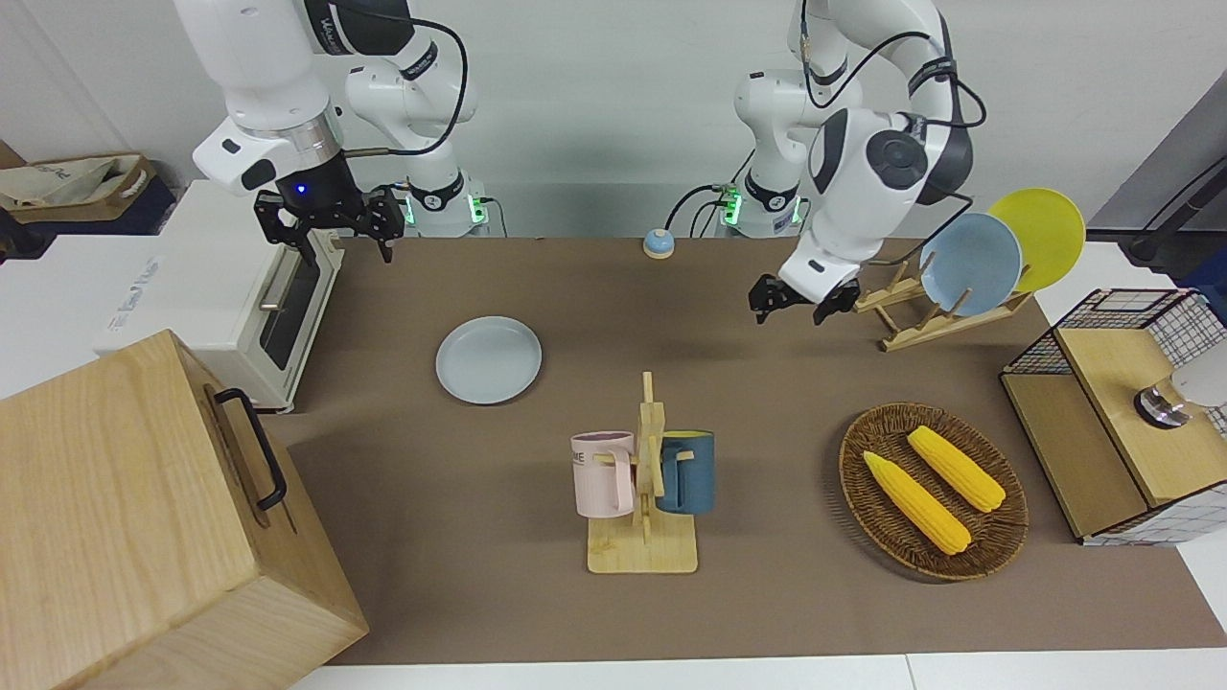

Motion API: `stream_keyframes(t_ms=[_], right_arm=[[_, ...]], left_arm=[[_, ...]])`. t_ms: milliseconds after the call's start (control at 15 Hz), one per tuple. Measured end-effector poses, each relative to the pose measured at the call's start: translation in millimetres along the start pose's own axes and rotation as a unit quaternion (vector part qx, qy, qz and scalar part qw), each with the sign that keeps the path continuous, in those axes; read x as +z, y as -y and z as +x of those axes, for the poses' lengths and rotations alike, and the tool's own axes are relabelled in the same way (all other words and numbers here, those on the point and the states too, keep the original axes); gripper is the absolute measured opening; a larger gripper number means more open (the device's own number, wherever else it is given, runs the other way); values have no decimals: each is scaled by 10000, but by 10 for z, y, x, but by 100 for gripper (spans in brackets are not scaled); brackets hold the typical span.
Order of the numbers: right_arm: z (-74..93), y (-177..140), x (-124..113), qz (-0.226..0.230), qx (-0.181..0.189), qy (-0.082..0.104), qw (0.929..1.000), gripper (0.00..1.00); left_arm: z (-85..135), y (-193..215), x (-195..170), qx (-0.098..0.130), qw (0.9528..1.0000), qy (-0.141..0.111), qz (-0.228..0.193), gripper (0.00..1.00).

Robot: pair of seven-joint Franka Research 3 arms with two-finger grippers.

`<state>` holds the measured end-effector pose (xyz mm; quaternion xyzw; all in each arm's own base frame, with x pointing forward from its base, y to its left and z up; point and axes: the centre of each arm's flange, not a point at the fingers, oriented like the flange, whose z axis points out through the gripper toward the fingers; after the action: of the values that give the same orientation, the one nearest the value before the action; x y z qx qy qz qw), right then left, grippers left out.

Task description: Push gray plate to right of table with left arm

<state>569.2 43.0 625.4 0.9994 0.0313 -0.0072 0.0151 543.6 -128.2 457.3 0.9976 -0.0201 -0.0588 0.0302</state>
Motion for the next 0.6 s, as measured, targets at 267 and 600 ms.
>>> stream_keyframes(t_ms=[267, 600], right_arm=[[0, 0, 0, 0, 0, 0, 10000, 99], [0, 0, 0, 0, 0, 0, 10000, 99]], left_arm=[[0, 333, -300, 59, 10000, -3, 1, 100], [7, 722, -698, 132, 9994, -40, 319, 100]])
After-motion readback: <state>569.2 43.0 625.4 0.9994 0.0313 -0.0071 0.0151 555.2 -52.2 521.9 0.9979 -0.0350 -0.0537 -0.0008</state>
